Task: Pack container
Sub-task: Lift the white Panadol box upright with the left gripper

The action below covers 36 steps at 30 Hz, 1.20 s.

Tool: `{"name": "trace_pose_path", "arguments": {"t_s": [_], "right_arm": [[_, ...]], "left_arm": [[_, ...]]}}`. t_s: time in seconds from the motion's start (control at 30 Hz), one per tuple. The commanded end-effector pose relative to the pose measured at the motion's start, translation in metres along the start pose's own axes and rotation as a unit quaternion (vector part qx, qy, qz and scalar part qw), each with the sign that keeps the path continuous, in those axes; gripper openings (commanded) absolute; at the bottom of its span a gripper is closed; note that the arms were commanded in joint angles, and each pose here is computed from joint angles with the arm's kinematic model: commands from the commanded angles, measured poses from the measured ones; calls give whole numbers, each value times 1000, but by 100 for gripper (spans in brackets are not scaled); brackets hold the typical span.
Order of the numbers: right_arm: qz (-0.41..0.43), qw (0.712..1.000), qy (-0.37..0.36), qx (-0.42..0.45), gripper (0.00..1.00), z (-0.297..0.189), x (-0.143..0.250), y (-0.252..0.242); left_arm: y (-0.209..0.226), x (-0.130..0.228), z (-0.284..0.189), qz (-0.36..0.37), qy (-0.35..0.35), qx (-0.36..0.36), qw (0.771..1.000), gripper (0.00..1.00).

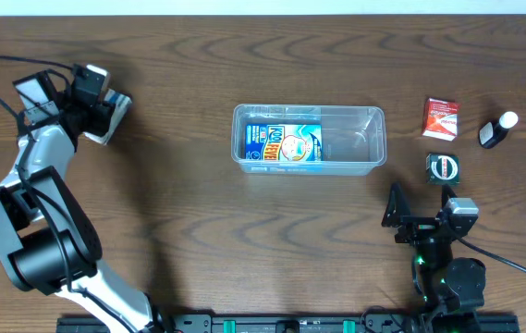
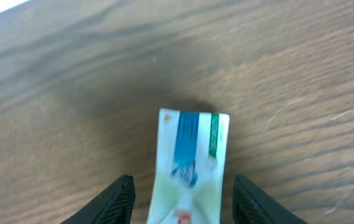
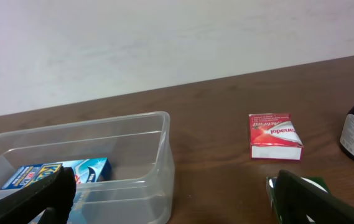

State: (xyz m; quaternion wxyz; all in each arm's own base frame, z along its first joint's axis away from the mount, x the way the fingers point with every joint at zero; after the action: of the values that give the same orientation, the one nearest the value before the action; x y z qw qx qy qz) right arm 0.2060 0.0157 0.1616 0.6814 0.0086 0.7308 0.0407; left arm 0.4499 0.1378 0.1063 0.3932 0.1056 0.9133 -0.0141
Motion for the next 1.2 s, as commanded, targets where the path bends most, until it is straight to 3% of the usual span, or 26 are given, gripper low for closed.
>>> {"name": "trace_pose_path", "arguments": {"t_s": [0.0, 0.17, 0.33, 0.43, 0.63, 1.17], "right_arm": [[-7, 1000, 2, 4, 99, 0, 1, -2], [-7, 1000, 2, 4, 99, 0, 1, -2], [-7, 1000, 2, 4, 99, 0, 1, -2], [-7, 1000, 2, 4, 99, 0, 1, -2], [-7, 1000, 2, 4, 99, 0, 1, -2], [-6, 1000, 2, 4, 99, 0, 1, -2]], "left_arm": [[-24, -43, -22, 35, -52, 17, 998, 51], [-51, -81, -49, 75, -94, 13, 993, 51], [-37, -66, -49, 61, -45, -39, 996, 52], [-30, -46, -44, 42, -8, -35, 998, 62], [-17, -11, -21, 13, 38, -26, 999, 97], [-7, 51, 30, 10, 104, -1, 994, 96]]}}
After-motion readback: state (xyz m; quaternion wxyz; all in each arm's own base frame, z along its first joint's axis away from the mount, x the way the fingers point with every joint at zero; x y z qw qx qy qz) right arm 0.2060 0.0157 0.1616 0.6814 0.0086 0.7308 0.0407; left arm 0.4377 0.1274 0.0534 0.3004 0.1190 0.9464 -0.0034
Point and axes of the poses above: each gripper's point midway between its finger pads, its own z axis out along the fingers, its own y axis along the line the jaws close on, x = y × z, the point moved 4 cm from there along -z, back along the fingers, and after that the axes turned 10 degrees about -z, right-handed, at the moved point
